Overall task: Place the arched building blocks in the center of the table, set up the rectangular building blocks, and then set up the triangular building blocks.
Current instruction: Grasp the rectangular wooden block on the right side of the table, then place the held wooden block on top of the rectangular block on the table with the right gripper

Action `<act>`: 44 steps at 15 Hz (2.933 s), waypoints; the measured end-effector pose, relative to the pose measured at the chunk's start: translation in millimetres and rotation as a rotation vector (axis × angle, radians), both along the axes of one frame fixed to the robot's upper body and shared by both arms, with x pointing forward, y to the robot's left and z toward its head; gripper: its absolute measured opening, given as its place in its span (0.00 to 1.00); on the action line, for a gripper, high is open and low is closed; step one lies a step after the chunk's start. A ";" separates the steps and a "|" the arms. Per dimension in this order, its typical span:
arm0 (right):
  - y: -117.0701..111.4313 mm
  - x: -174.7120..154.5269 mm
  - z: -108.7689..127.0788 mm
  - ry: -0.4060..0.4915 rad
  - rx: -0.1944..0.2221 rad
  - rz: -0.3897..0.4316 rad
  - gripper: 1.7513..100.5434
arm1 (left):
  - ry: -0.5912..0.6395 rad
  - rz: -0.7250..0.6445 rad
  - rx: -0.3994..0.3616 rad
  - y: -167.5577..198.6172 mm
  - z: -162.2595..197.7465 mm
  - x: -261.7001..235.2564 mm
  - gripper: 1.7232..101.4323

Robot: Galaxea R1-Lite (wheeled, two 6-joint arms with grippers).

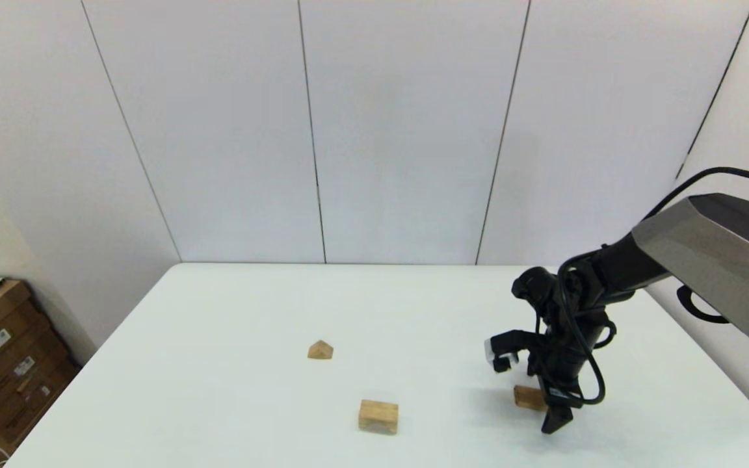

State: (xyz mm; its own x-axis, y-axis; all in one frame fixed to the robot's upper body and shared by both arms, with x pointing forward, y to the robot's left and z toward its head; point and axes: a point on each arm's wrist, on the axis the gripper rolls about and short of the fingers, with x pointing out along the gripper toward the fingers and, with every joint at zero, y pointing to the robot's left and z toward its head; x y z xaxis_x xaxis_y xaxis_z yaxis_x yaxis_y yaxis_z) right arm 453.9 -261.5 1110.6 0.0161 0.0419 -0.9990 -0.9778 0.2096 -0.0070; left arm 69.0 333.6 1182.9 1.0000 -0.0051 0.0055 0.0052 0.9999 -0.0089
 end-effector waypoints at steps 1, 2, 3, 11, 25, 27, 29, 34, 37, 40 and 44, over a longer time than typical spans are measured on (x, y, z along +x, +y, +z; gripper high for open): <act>0.0 0.1 -0.6 0.001 -0.001 0.000 0.97 | 0.000 0.000 0.000 0.0 0.0 0.0 0.96; 0.2 0.1 -0.9 0.001 0.000 0.001 0.97 | 0.000 0.000 0.000 0.0 0.0 0.0 0.96; 0.2 0.1 -1.2 0.002 -0.001 0.001 0.97 | 0.000 0.000 0.000 0.0 0.0 0.0 0.96; -2.2 0.4 -2.4 0.009 0.020 -0.007 0.67 | 0.000 0.000 0.000 0.0 0.0 0.0 0.96; 25.1 -10.6 46.2 -0.105 0.049 -0.063 0.23 | 0.000 0.000 0.000 0.0 0.0 0.0 0.96; 46.5 -24.4 68.8 -0.152 0.071 -0.057 0.23 | 0.000 0.000 0.000 0.0 0.0 0.0 0.96; 72.2 -40.9 87.8 -0.199 0.079 -0.019 0.23 | 0.000 0.001 0.000 0.0 0.0 0.0 0.96; 147.3 -75.3 120.2 -0.251 0.102 0.011 0.23 | 0.000 0.000 0.000 0.0 0.0 0.0 0.96; 184.1 -86.2 123.7 -0.225 0.111 0.005 0.23 | 0.000 0.000 0.000 0.0 0.0 0.0 0.96; 213.3 -87.6 115.6 -0.221 0.127 0.022 0.23 | 0.000 0.000 0.000 0.0 0.0 0.0 0.96; 235.3 -82.8 98.7 -0.182 0.107 -0.022 0.23 | 0.000 0.000 0.000 0.0 0.0 0.0 0.96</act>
